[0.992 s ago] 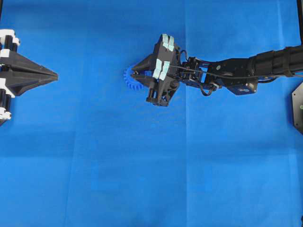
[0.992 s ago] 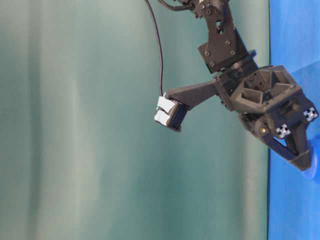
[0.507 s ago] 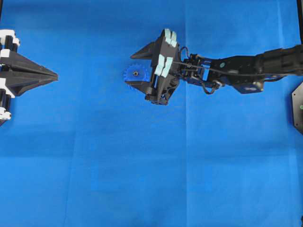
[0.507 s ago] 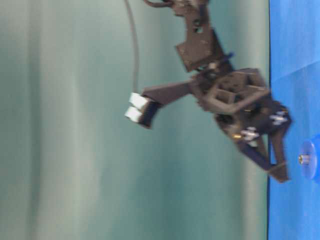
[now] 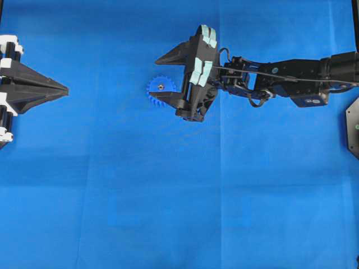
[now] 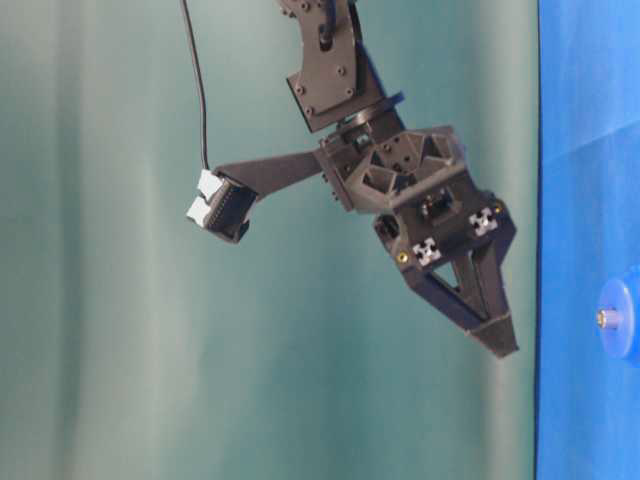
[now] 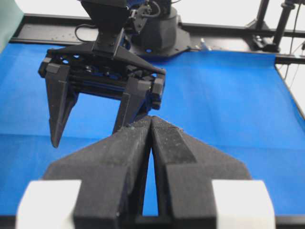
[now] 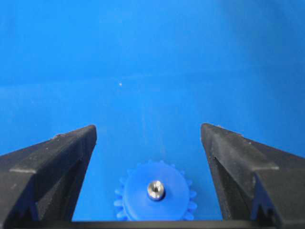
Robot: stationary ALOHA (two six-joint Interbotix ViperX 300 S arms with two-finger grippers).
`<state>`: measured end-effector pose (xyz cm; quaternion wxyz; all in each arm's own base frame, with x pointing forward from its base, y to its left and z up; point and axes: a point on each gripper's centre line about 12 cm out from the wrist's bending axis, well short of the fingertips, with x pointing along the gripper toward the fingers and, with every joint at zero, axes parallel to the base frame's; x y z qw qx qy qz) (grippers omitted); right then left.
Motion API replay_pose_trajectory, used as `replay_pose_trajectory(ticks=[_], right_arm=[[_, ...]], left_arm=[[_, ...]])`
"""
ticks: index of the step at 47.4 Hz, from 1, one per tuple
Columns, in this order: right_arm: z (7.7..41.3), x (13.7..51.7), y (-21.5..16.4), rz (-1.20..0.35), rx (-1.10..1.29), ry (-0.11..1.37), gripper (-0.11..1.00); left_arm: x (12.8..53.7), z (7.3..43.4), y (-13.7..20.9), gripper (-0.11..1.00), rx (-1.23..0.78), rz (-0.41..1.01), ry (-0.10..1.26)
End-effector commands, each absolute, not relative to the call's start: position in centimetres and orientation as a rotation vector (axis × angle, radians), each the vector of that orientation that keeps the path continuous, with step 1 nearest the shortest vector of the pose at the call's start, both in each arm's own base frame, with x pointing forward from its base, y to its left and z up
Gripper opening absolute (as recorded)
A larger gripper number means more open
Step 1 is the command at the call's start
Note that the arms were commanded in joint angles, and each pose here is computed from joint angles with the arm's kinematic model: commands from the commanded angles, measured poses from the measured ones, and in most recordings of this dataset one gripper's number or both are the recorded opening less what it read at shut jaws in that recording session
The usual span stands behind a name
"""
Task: Insert the shaft placed at a random location into the center hole of the small gear at another random location.
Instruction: 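Raise the open right gripper away from the gear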
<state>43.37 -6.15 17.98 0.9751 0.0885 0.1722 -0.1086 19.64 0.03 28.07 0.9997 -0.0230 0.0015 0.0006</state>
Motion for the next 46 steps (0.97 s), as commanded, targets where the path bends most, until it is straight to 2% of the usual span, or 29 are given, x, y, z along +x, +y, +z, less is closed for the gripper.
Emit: replay_pose_trajectory(ticks=[1, 21, 46], right_arm=[[20.1, 42.9, -5.9, -0.211, 0.178, 0.298, 0.76], [21.2, 39.4, -5.0, -0.200, 0.186, 0.291, 0.76], [20.8, 38.5, -4.5, -0.193, 0.188, 0.304, 0.76]], left_arm=[[19.8, 28.5, 0.1, 0.00, -0.046, 0.002, -0.011], [19.7, 28.5, 0.1, 0.00, -0.046, 0.002, -0.009], [19.8, 28.4, 0.1, 0.00, -0.046, 0.002, -0.008]])
